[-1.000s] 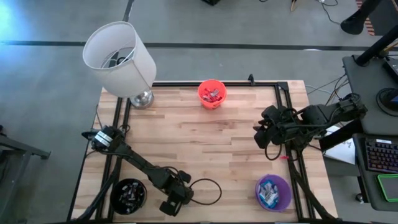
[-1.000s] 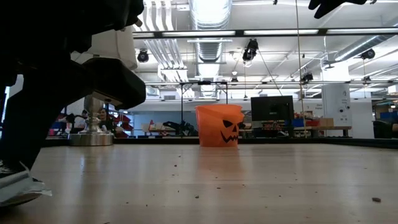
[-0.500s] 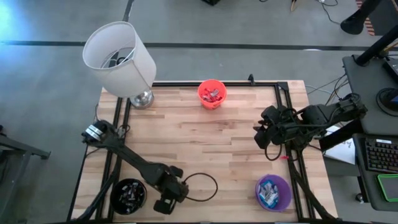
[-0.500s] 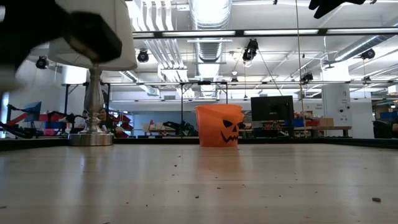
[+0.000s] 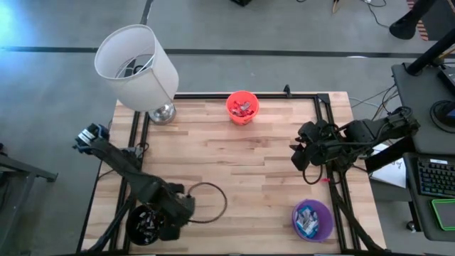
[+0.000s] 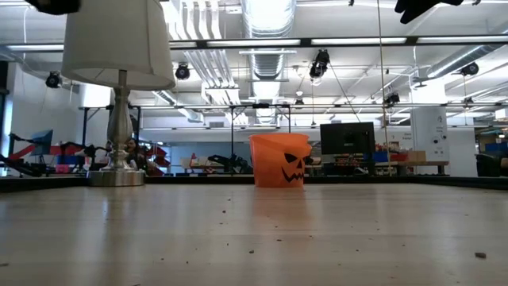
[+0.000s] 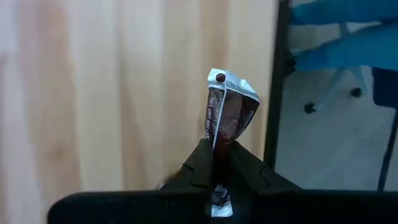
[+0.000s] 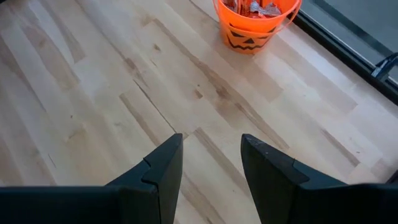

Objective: Organize candy in baskets
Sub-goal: Put the brown chocolate into the black bucket

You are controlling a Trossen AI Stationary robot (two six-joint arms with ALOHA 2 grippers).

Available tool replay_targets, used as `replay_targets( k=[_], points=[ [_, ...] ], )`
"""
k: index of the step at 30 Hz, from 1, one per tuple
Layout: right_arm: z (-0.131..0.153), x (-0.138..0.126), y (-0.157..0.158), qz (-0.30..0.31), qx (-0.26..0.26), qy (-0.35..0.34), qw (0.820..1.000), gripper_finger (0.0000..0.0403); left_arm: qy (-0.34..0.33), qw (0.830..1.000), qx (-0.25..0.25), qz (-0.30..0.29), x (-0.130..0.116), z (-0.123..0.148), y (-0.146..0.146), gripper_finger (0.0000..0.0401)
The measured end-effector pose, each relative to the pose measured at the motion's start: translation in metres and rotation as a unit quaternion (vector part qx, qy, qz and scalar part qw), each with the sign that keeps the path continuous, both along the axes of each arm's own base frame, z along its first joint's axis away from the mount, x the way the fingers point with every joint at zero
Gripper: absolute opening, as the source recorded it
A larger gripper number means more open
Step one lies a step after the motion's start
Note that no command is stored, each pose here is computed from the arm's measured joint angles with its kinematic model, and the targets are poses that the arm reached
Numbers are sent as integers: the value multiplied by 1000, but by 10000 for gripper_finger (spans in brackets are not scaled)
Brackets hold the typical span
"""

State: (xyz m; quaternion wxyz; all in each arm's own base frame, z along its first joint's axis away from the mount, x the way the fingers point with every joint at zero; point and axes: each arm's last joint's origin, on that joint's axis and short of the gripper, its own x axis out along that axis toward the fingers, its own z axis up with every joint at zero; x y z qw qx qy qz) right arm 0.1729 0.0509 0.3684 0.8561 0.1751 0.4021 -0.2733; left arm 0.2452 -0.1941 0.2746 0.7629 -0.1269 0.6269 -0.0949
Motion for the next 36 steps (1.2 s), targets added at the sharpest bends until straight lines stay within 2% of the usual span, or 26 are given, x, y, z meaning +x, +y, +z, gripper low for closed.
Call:
replay_targets(
  k=[4,11,21,30,36],
  points=[
    [0,0,0,1,-1,0,1000,153,17,999,3,48,-26,10,5,0],
    [0,0,0,1,-1,0,1000,153,36,993,-11,115,-63,9,10,0],
    [0,0,0,-5,3,-2,1000,153,57,985,-69,147,-107,-10,-2,0],
    [0,1,0,-11,9,-8,1000,153,76,985,-63,142,-126,-16,-5,4],
    [0,1,0,-16,11,-11,1000,153,79,984,-62,144,-126,-17,-4,47]
  ],
)
